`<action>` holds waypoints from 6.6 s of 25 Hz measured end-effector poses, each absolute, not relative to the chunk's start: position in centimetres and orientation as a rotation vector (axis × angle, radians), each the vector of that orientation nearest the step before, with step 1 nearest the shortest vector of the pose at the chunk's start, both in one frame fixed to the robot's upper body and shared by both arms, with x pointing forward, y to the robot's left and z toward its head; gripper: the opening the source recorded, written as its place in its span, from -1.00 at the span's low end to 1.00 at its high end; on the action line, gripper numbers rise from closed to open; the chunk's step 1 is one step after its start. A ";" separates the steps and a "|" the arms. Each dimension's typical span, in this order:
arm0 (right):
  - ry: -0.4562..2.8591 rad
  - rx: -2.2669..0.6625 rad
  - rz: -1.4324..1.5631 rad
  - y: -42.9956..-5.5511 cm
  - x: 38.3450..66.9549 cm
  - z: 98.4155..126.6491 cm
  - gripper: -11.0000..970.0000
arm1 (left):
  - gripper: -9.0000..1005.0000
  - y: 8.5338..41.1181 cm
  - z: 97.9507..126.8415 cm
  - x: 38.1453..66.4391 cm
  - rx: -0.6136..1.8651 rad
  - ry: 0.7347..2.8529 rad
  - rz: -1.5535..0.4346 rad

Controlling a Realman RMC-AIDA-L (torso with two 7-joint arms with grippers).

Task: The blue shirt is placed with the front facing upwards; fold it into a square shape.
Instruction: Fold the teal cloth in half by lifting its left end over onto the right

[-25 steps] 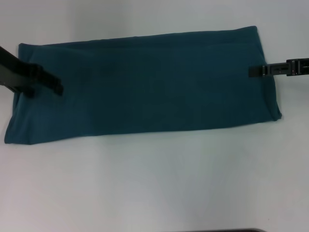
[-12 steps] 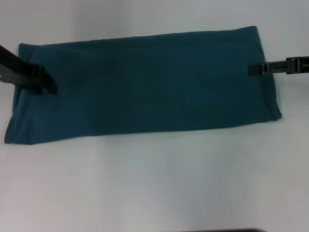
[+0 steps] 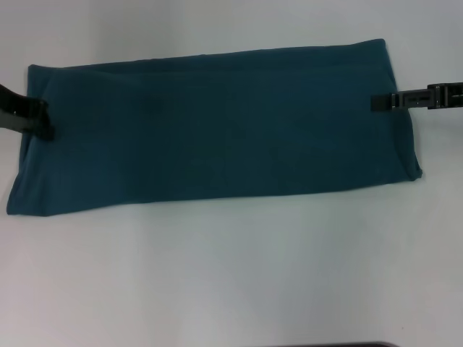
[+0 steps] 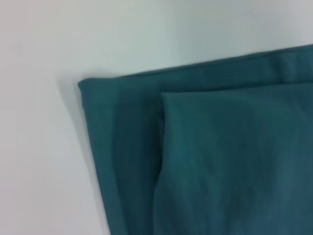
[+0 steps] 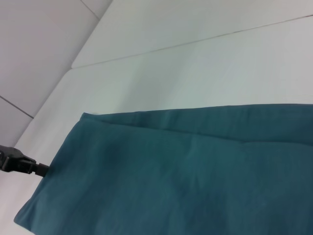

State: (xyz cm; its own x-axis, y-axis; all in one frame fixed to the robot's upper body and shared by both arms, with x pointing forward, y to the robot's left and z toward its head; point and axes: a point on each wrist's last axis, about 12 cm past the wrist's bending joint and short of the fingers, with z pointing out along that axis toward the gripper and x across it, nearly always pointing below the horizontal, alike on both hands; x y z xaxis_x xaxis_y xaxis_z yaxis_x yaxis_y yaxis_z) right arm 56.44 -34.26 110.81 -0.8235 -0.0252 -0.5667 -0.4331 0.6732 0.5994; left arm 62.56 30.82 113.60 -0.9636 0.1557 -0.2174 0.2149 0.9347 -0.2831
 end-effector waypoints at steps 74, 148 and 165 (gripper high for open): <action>2.364 -0.365 1.034 -33.6 57.1 111.1 0.89 | 0.11 32.9 112.7 62.8 0.165 2.896 -0.302; 2.356 -0.387 1.029 -33.4 57.2 111.3 0.89 | 0.07 31.4 111.5 62.9 0.195 2.995 -0.294; 2.356 -0.386 1.017 -33.7 57.3 111.4 0.89 | 0.05 30.8 112.1 63.1 0.222 2.996 -0.335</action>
State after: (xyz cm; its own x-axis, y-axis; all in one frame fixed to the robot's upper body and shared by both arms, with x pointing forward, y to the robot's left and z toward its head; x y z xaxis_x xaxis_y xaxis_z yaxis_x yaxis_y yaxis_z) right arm 57.33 -33.68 111.38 -0.8130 -0.0468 -0.5804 -0.4544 0.6742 0.5822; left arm 63.11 30.76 112.10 -0.9822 0.1319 -0.1336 0.1582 0.9647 -0.2104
